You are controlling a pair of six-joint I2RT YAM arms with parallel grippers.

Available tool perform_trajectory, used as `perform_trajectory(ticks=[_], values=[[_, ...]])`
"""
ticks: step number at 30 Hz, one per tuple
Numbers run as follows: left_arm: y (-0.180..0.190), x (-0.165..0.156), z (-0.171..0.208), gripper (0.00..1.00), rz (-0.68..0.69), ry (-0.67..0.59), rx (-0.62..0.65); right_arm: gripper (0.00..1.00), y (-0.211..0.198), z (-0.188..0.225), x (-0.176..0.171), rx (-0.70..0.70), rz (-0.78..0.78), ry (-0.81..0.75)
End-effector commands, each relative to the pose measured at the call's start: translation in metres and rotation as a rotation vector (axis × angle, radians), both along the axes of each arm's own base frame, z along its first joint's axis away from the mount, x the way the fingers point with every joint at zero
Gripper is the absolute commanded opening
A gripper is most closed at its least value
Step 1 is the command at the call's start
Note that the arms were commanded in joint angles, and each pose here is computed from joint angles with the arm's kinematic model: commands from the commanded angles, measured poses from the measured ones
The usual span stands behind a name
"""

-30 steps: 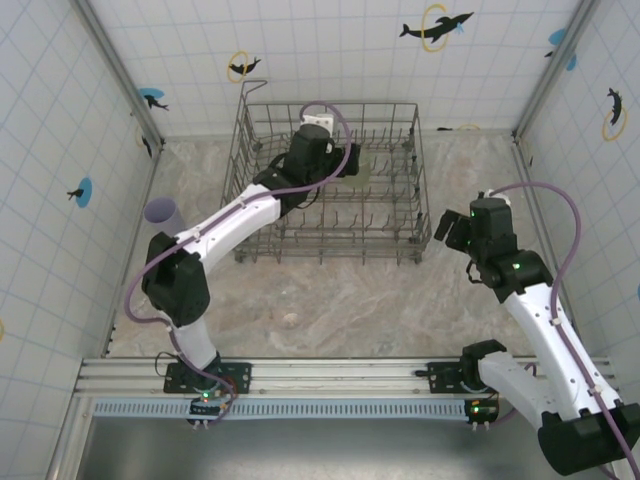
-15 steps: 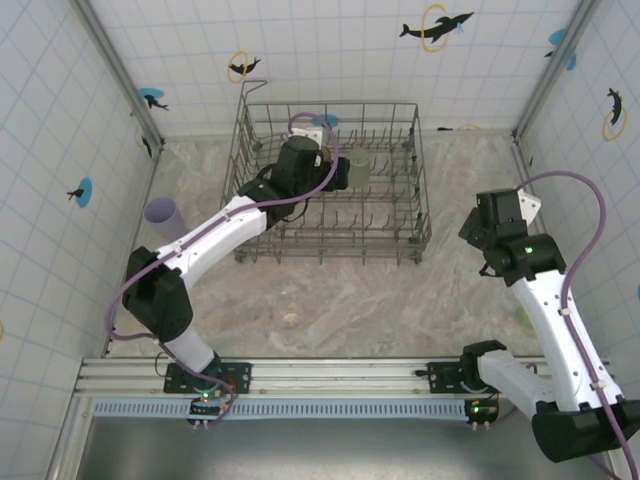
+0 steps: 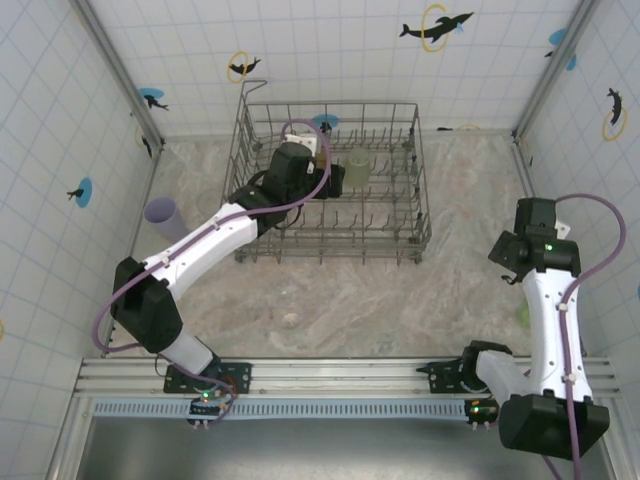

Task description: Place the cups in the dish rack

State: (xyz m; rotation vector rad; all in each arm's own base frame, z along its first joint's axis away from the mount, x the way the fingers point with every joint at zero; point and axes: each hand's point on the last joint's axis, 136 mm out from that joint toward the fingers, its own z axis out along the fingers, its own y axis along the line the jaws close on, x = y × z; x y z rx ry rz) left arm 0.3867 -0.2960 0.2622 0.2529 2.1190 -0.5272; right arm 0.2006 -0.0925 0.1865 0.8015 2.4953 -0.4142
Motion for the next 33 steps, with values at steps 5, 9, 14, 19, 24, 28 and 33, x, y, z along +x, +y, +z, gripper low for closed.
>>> perform_trajectory(ticks=[5, 9, 14, 19, 24, 28, 33], values=[[0.001, -0.012, 0.000, 0.98, -0.044, 0.002, 0.033, 1.00, 0.001, -0.033, -0.009, 0.076, -0.014, 0.040], [0.001, -0.013, -0.001, 0.97, -0.050, 0.006, 0.038, 1.00, -0.005, -0.045, -0.011, 0.103, -0.070, 0.021], [-0.002, -0.012, -0.003, 0.98, -0.059, 0.017, 0.044, 1.00, -0.010, -0.062, -0.014, 0.146, -0.127, 0.009], [-0.006, -0.011, -0.011, 0.98, -0.070, 0.038, 0.054, 1.00, -0.017, -0.084, -0.025, 0.180, -0.195, 0.018], [-0.007, -0.010, -0.016, 0.98, -0.076, 0.047, 0.062, 1.00, -0.023, -0.083, -0.024, 0.182, -0.228, -0.022], [-0.008, -0.010, -0.016, 0.98, -0.079, 0.048, 0.065, 0.97, -0.025, -0.087, -0.024, 0.179, -0.232, -0.028], [0.000, -0.006, -0.015, 0.98, -0.059, 0.031, 0.122, 0.82, -0.027, -0.101, -0.027, 0.195, -0.259, -0.023]])
